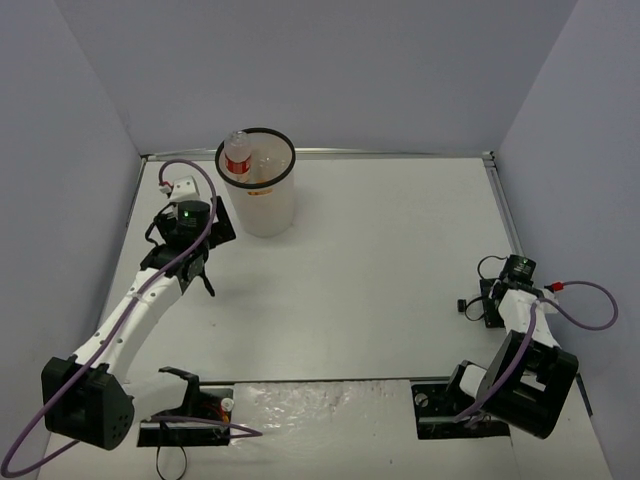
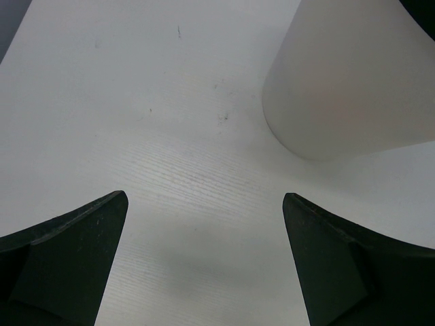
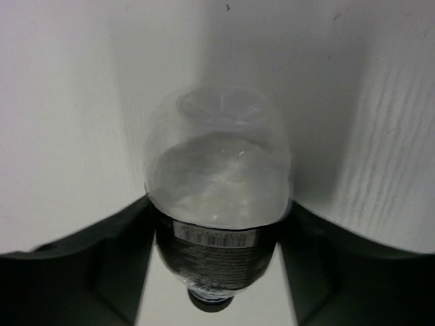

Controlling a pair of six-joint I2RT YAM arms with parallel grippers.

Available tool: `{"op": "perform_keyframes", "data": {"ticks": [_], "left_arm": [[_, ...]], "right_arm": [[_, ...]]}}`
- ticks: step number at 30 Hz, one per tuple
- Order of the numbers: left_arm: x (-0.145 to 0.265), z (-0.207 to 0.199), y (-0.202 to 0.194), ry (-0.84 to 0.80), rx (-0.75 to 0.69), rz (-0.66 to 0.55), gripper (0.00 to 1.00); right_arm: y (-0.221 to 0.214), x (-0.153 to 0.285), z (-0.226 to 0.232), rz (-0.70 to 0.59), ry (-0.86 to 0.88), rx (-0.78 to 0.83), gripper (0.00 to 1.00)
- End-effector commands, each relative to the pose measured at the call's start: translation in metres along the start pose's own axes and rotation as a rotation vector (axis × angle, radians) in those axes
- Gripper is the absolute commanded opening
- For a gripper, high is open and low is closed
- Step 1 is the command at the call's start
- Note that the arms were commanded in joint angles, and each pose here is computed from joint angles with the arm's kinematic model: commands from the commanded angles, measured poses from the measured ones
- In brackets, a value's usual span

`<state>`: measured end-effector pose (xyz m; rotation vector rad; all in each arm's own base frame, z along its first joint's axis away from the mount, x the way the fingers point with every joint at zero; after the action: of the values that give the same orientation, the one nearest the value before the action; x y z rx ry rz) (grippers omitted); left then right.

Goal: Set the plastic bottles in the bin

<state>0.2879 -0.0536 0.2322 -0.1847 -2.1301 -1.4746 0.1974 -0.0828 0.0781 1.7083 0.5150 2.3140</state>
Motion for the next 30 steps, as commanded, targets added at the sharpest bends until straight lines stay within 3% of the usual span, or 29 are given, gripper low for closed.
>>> {"op": "perform_keyframes", "data": {"ticks": [1, 4, 9, 14, 18, 20, 22, 30], "left_arm": [[0.009, -0.007, 0.026, -0.027, 0.057, -0.093, 0.97], [0.012, -0.006, 0.027, -0.031, 0.062, -0.097, 0.97], [0.018, -0.005, 0.03, -0.045, 0.077, -0.109, 0.97], [0.026, -0.003, 0.033, -0.054, 0.101, -0.132, 0.97], [0.036, 0.007, 0.038, -0.024, 0.125, -0.174, 0.97], [0.04, 0.011, 0.038, -0.023, 0.137, -0.184, 0.97], [0.043, 0.013, 0.037, -0.031, 0.147, -0.193, 0.97], [0.048, 0.021, 0.038, -0.025, 0.169, -0.213, 0.97]], "right_arm": [[0.012, 0.002, 0.0, -0.089, 0.012, 0.026, 0.46], [0.023, 0.02, 0.009, -0.154, 0.092, 0.055, 0.33], [0.052, 0.086, 0.053, -0.335, 0.336, 0.122, 0.32], [0.034, 0.18, 0.135, -0.448, 0.76, 0.289, 0.25], [-0.048, 0.274, 0.217, -0.507, 1.02, 0.61, 0.29], [-0.089, 0.302, 0.254, -0.549, 1.079, 0.758, 0.28], [-0.148, 0.319, 0.285, -0.507, 1.177, 0.904, 0.28], [-0.26, 0.357, 0.364, -0.392, 1.465, 1.052, 0.28]]}}
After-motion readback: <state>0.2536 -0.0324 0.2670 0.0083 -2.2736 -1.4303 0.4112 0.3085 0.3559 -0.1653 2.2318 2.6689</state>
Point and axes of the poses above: each gripper's point midway between its finger pads, its own x axis back along the fingers, its own z axis along the line the jaws close on, y = z × x, the point moved 7 cm from there along x, back along the fingers, and after that the axes turned 9 degrees about x, right-handed, at the moved point
